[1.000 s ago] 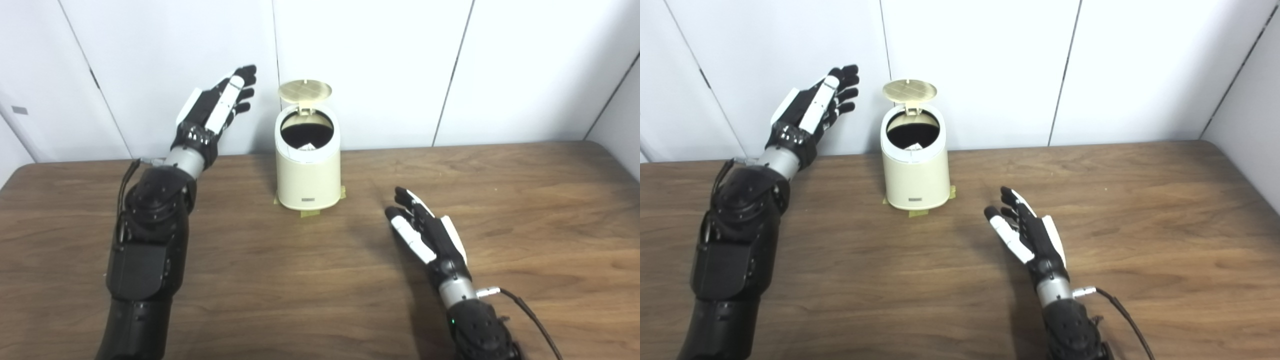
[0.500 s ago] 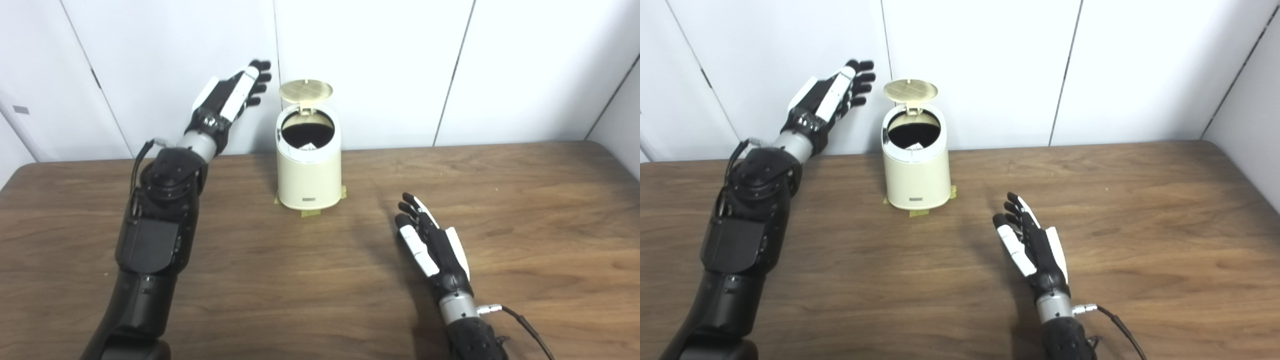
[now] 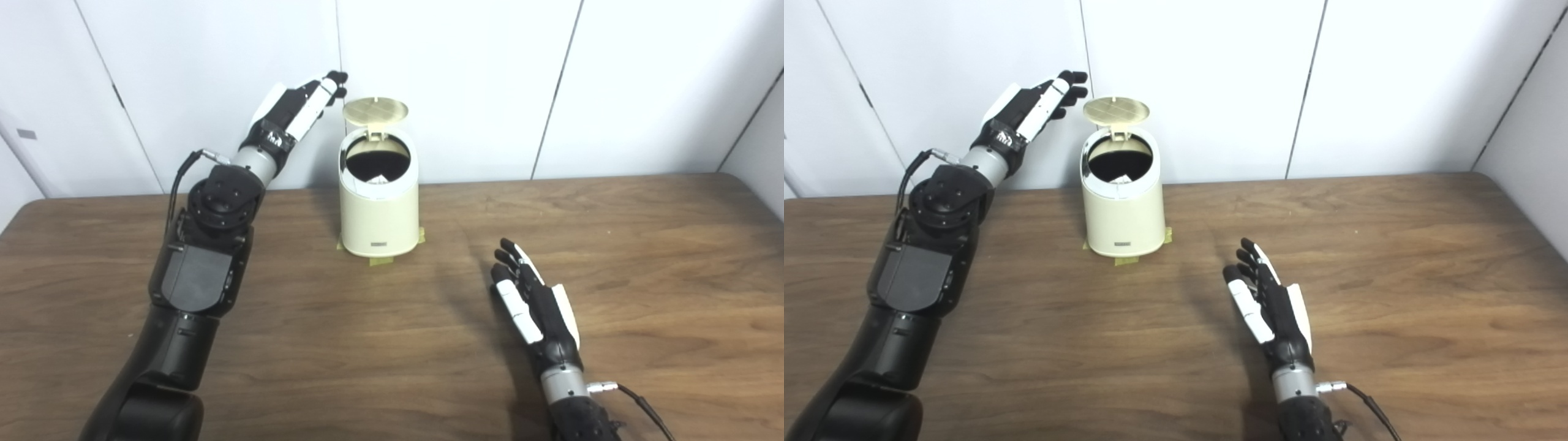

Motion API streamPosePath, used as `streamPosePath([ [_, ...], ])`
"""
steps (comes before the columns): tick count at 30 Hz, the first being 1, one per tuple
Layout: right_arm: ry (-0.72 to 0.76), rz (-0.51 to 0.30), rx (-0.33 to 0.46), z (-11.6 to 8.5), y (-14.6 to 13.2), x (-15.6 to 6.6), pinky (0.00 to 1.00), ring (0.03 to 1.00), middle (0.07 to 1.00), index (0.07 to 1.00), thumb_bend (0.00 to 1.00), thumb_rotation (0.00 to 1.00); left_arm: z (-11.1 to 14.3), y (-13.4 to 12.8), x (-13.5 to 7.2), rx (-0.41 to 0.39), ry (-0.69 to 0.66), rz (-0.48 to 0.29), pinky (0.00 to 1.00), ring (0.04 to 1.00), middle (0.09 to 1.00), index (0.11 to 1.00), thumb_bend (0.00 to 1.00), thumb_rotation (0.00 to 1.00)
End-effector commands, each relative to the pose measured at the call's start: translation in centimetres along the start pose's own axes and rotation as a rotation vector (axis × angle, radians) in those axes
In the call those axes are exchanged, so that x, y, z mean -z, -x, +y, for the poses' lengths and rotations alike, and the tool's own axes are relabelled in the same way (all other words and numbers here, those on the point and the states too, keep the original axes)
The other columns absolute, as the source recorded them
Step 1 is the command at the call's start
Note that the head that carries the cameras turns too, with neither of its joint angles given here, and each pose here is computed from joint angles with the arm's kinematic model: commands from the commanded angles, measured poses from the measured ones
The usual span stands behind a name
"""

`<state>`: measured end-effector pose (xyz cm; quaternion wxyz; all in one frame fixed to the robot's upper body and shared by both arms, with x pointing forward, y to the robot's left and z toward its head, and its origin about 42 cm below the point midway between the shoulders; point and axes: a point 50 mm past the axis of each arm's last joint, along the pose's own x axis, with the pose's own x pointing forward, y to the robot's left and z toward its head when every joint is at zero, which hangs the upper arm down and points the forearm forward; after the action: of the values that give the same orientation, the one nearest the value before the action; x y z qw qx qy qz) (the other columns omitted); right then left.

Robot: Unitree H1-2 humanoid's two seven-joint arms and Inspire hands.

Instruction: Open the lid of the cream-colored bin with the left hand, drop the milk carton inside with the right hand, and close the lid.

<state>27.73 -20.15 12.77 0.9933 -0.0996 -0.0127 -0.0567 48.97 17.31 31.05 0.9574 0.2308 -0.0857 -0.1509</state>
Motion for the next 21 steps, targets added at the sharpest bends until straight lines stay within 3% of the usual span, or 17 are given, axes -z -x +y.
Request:
streamPosePath([
  [1, -0.001, -0.081, 0.023, -0.3, -0.7, -1.4, 0.8, 0.867, 0.892, 0.923, 0.48, 0.9, 1.8, -1.1, -4.1, -0.032, -0.078, -0.122, 0.94, 0.922, 0.874, 0.893, 0.43, 1.0],
  [10, 0.066, -0.075, 0.033, -0.4, -0.8, -1.4, 0.8, 0.861, 0.88, 0.919, 0.5, 0.98, 1.6, -1.4, -5.4, 0.0, -0.169, -0.159, 0.93, 0.858, 0.801, 0.855, 0.45, 1.0],
  [18, 0.087, -0.063, 0.043, -0.2, -1.0, -1.2, 0.8, 0.867, 0.87, 0.909, 0.5, 1.0, 1.6, -1.4, -5.5, 0.03, -0.219, -0.164, 0.94, 0.845, 0.764, 0.834, 0.47, 1.0],
  [21, 0.093, -0.049, 0.06, -0.2, -1.0, -1.1, 0.84, 0.87, 0.869, 0.899, 0.5, 1.0, 1.5, -1.4, -5.5, 0.045, -0.247, -0.16, 0.93, 0.801, 0.741, 0.828, 0.47, 1.0],
])
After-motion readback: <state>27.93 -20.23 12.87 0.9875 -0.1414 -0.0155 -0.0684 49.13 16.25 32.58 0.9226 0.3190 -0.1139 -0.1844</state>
